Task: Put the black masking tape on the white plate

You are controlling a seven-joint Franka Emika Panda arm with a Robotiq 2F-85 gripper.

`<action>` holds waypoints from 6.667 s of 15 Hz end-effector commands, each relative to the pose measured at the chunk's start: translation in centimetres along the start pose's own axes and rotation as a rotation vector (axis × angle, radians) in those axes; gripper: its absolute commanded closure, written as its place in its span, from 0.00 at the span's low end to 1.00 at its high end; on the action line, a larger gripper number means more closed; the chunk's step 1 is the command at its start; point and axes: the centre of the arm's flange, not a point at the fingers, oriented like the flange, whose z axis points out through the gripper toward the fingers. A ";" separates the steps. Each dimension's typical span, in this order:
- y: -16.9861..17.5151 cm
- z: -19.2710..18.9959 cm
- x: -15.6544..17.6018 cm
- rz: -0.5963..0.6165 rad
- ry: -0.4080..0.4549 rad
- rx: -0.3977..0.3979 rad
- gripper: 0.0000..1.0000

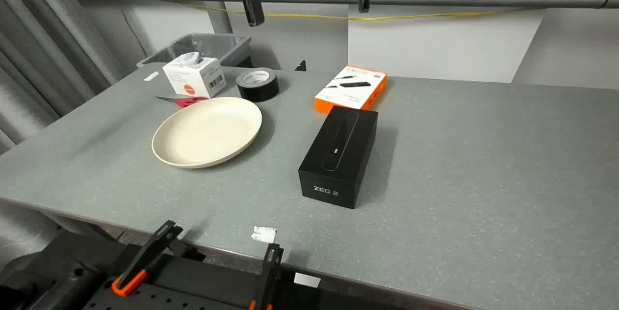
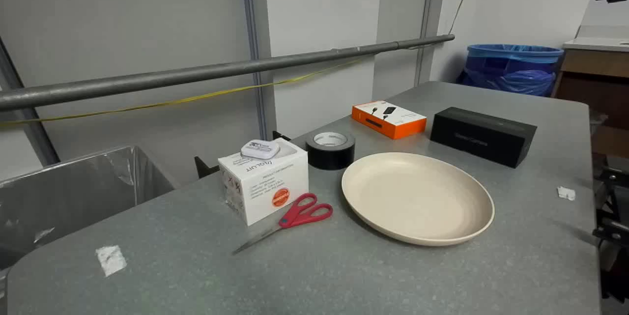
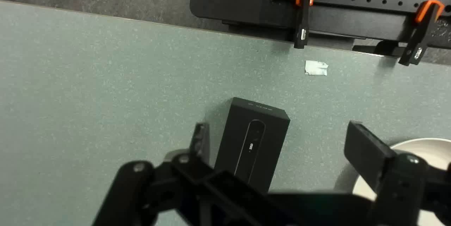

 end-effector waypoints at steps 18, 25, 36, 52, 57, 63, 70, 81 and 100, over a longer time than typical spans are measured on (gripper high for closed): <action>-10.8 -3.0 12.7 -0.026 0.288 0.117 0.00; -11.0 -2.7 13.3 -0.021 0.283 0.116 0.00; -15.1 3.9 32.8 0.157 0.292 0.216 0.00; -18.1 12.0 40.7 0.198 0.222 0.203 0.00; -19.8 15.9 43.2 0.172 0.177 0.191 0.00; -21.6 20.2 45.2 0.176 0.140 0.121 0.00; -21.0 20.4 45.7 0.194 0.171 0.099 0.58; -19.8 10.5 39.1 0.102 0.253 0.188 0.94; -25.9 21.9 27.3 -0.195 0.157 0.083 0.49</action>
